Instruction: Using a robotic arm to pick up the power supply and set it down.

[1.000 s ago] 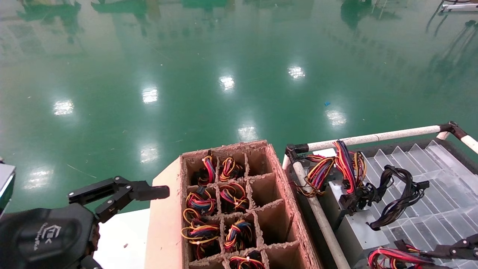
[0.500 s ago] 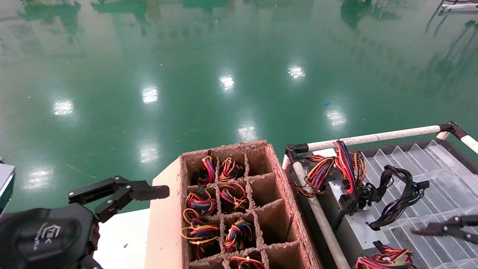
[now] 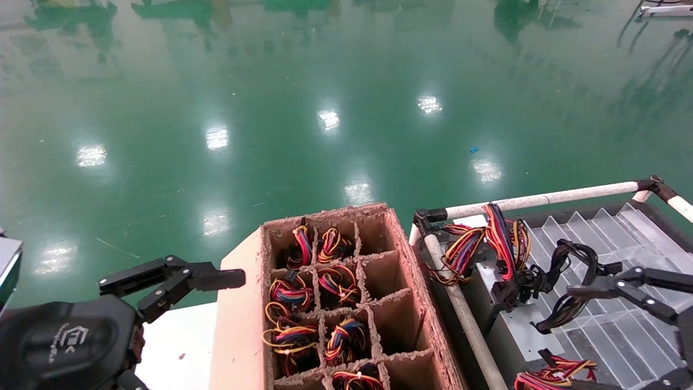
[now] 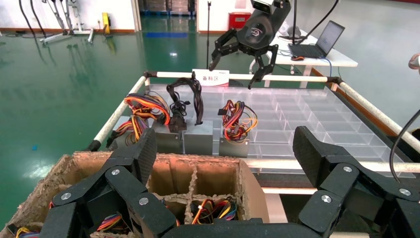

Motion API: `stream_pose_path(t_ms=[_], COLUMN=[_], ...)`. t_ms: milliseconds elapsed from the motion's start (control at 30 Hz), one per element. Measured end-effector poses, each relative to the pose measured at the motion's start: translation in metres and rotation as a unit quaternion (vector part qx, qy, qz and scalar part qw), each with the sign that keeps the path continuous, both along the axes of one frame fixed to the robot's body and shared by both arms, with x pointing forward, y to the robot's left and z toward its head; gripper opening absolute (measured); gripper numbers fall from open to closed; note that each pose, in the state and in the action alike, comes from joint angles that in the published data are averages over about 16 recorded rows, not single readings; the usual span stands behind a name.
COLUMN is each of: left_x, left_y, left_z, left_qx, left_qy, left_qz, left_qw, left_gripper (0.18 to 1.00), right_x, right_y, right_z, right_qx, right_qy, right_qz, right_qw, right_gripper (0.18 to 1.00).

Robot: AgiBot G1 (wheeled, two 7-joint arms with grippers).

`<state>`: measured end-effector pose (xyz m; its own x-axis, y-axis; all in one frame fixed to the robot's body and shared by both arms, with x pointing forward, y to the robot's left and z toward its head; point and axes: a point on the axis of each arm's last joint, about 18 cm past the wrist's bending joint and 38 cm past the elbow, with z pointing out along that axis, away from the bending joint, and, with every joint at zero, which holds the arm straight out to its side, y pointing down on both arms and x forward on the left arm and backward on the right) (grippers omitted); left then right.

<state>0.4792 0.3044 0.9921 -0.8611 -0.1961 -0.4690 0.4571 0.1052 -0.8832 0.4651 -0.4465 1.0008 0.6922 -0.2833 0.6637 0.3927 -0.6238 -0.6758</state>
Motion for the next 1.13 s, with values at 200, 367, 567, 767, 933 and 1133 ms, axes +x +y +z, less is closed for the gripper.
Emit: stream_pose_path(t_ms=[200, 367, 567, 767, 933, 1133], left_x=[0.000, 0.000, 0.000, 0.000, 0.000, 0.000], left_y=[0.000, 0.000, 0.000, 0.000, 0.000, 0.000], left_z=[0.000, 0.000, 0.000, 0.000, 0.000, 0.000], left_qx=[0.000, 0.000, 0.000, 0.000, 0.000, 0.000], left_qy=[0.000, 0.000, 0.000, 0.000, 0.000, 0.000], left_qz=[0.000, 0.000, 0.000, 0.000, 0.000, 0.000], left_qw=[1.0000, 1.0000, 1.0000, 1.0000, 1.0000, 1.0000], left_gripper=[1.001, 1.001, 1.001, 1.001, 1.001, 1.001], right_x=[0.006, 0.010, 0.014, 0.016, 0.017, 0.018], right_y=[0.018, 0.034, 0.052, 0.070, 0.082, 0.090], right_z=[0.000, 0.000, -0.001, -0.002, -0.002, -0.003], right_qx=[0.017, 0.033, 0.052, 0.073, 0.090, 0.101], right_qy=[0.003, 0.007, 0.012, 0.017, 0.022, 0.025], right_qz=[0.024, 0.045, 0.070, 0.094, 0.112, 0.124], right_qw=[1.000, 0.998, 0.996, 0.993, 0.989, 0.987], right_gripper=[0.903, 0.956, 0.989, 0.999, 1.000, 1.000])
